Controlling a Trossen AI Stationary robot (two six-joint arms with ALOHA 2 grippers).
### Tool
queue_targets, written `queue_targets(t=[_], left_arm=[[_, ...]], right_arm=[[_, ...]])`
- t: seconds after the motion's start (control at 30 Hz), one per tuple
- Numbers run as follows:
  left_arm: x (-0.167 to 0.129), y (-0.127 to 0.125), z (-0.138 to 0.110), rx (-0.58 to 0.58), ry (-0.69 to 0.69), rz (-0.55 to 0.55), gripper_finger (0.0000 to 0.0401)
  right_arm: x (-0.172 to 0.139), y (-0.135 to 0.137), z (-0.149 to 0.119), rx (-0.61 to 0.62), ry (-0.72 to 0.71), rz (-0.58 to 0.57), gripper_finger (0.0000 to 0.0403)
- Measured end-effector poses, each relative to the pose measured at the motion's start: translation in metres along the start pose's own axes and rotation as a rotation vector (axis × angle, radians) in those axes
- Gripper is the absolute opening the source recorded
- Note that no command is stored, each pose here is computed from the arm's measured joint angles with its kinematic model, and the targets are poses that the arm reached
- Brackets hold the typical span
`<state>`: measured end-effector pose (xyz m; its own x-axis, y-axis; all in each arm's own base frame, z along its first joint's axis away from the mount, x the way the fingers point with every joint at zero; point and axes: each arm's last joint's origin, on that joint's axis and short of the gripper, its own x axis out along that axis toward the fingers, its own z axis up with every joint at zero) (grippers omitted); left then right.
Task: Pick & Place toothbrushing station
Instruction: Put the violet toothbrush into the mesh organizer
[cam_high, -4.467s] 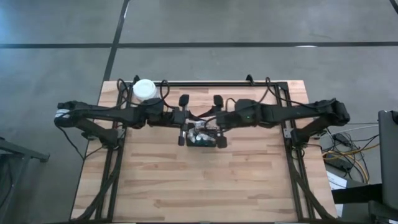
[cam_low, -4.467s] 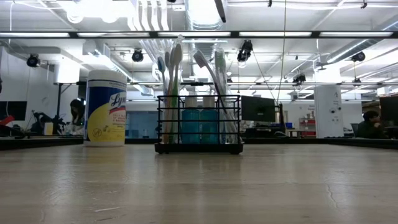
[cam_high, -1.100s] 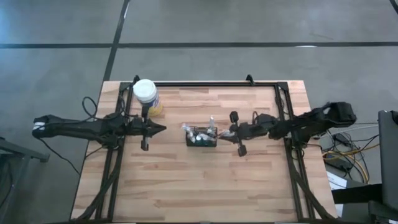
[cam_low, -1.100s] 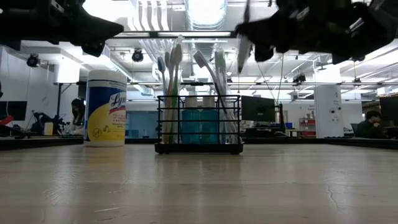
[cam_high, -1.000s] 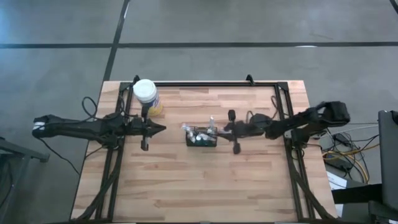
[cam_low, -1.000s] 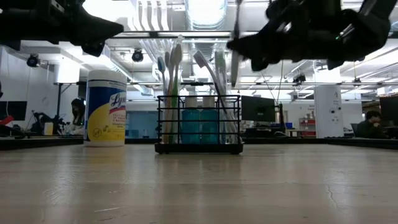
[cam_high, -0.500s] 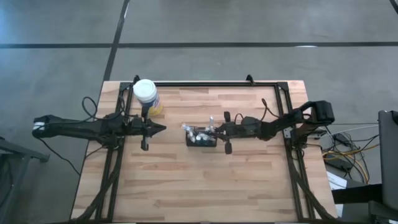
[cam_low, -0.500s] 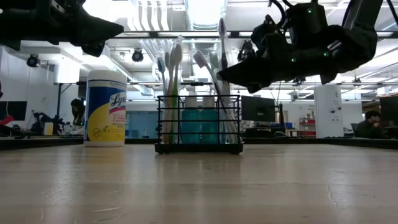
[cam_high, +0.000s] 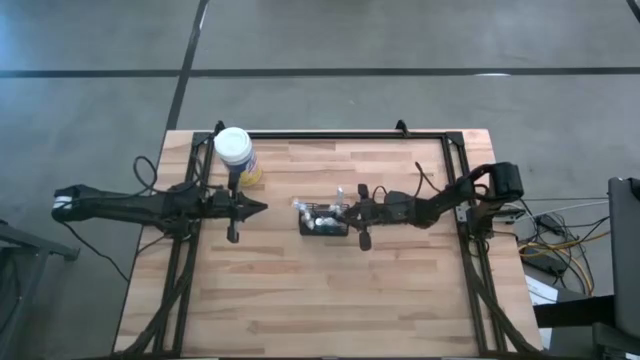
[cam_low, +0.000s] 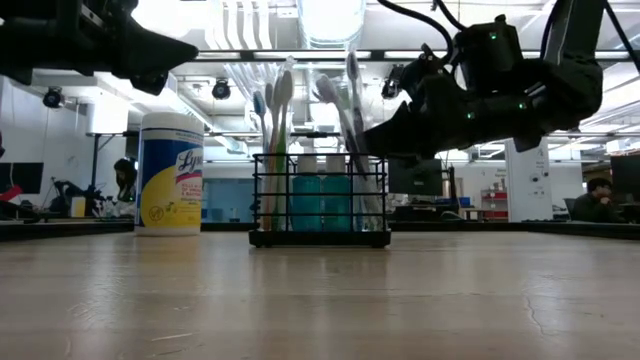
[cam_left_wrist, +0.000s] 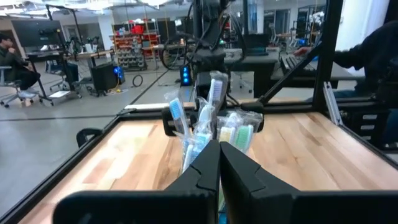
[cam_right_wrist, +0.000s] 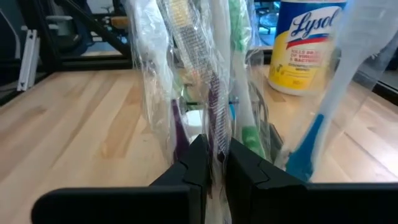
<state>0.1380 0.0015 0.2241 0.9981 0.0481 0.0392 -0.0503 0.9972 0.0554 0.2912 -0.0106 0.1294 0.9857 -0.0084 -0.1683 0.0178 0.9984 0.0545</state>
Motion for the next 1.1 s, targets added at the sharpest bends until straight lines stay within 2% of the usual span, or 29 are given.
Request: queue_targets(t=[0.2,0.7,0.9,1.1], left_arm=[[-0.001,0.0,0.003,-0.012,-0.023,-0.002,0.0014],[-0.001,0.0,0.004,-0.045,-0.029,-0.005,0.0014],[-0.001,0.0,0.004,-0.045,-0.03,-0.005,0.0014],[-0.001,0.0,0.005,-0.045,-0.034,-0.005,0.0014]], right_arm=[[0.0,0.002,0.002,0.051,-0.004,0.015,0.0045],[-0.002,0.003,0.01,0.136,-0.032,0.023,0.0162],[-0.006,0.003,0.018,0.151,-0.048,-0.007,0.017],[-0.008,0.002,0.02,0.132,-0.03,-0.046,0.0154]])
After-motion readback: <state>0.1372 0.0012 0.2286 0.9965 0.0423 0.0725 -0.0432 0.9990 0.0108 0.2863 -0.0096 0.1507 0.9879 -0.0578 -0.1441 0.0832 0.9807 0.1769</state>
